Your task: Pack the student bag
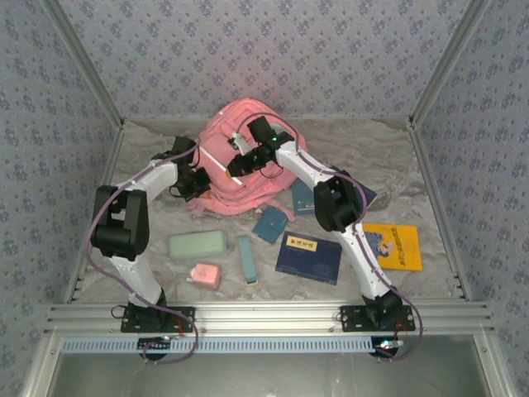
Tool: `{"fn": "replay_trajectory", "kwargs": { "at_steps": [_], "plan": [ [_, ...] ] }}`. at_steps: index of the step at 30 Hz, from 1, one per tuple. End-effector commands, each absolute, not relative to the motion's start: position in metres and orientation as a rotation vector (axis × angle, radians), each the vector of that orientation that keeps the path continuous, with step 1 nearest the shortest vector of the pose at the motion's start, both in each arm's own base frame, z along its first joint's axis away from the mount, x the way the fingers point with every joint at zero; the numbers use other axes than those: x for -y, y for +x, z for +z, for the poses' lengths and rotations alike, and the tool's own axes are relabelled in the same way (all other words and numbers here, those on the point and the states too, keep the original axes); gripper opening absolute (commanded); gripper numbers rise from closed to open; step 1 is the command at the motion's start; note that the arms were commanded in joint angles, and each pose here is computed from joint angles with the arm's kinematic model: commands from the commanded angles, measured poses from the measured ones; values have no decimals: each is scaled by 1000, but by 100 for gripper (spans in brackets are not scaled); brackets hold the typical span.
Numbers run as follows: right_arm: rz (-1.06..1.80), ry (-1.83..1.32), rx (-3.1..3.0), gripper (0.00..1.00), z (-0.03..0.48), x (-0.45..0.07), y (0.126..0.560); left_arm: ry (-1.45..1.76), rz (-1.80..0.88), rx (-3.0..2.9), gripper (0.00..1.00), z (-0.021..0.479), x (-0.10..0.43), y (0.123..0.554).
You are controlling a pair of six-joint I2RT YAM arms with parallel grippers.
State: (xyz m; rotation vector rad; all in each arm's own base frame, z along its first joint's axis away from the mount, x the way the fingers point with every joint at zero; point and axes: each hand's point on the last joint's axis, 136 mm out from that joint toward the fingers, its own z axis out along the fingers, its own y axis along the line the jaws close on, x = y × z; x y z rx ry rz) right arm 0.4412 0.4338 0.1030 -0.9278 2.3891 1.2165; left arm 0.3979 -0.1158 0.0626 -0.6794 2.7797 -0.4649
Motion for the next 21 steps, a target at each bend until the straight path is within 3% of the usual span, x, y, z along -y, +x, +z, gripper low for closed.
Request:
{"fn": "replay_trajectory", "kwargs": {
  "at_steps": [1,4,6,12,18,21],
  "plan": [
    [1398,-917,-2342,0,133,-459,421,-615,-484,-2688,0,86,116,414],
    [1468,-771,-2266,0,167,-462,441,-579,-473,-2610,0,117,109,411],
    [1474,-692,-2235,0,187,-462,450,-559,-473,-2586,8,135,106,406],
    [1466,-658,-2233,0,203,-460,452,-539,-455,-2618,12,141,98,387],
    [1445,-695,-2297,0,180,-455,443,-708,-431,-2638,0,114,65,380],
    [1455,-730,-2309,0,171,-456,437,-828,-478,-2647,0,94,55,377]
  ]
}}
